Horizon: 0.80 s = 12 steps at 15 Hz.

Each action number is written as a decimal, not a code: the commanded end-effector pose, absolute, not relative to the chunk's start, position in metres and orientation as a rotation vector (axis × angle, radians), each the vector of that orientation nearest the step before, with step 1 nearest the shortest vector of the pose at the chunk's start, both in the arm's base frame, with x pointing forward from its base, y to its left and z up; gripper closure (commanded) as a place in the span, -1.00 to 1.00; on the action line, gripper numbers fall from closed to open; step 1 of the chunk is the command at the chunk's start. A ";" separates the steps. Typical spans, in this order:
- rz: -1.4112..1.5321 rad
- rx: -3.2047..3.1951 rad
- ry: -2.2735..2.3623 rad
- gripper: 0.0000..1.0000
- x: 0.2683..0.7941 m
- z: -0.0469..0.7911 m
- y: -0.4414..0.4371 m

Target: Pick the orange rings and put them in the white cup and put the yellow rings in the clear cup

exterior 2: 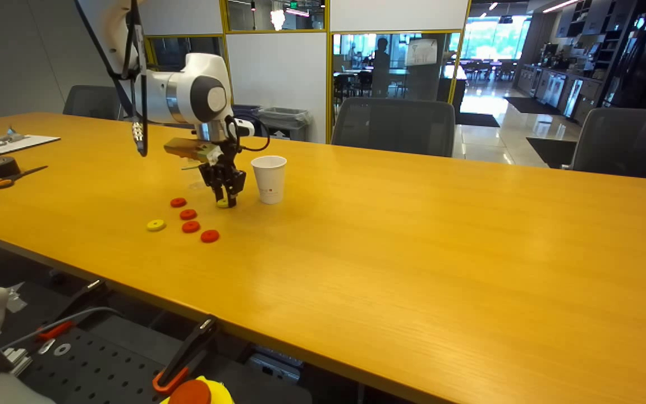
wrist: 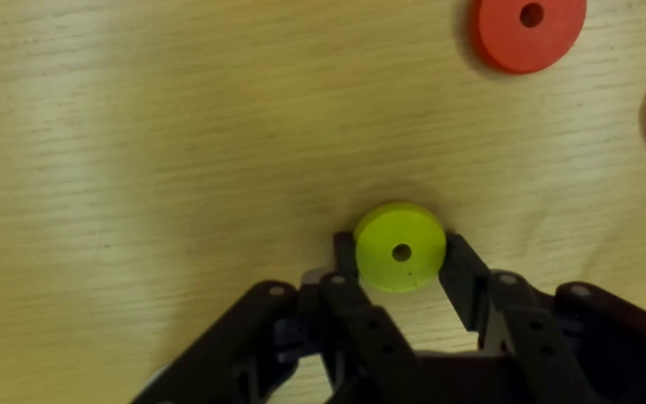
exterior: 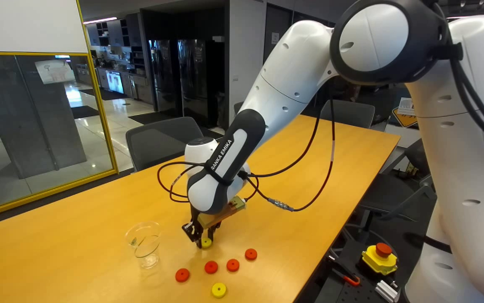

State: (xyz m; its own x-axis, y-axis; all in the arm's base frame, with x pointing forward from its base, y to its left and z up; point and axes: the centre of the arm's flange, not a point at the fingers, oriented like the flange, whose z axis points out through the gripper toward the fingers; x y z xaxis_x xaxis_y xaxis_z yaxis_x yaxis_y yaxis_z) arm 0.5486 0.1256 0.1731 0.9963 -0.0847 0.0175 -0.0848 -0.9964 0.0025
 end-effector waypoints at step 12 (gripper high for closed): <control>0.336 3.051 0.040 0.65 0.568 0.317 0.206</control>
State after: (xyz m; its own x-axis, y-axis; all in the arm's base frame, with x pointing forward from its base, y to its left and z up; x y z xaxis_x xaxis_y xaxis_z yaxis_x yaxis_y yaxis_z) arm 0.5632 0.1874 0.2885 0.9820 0.0158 0.1883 0.0080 -0.9991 0.0422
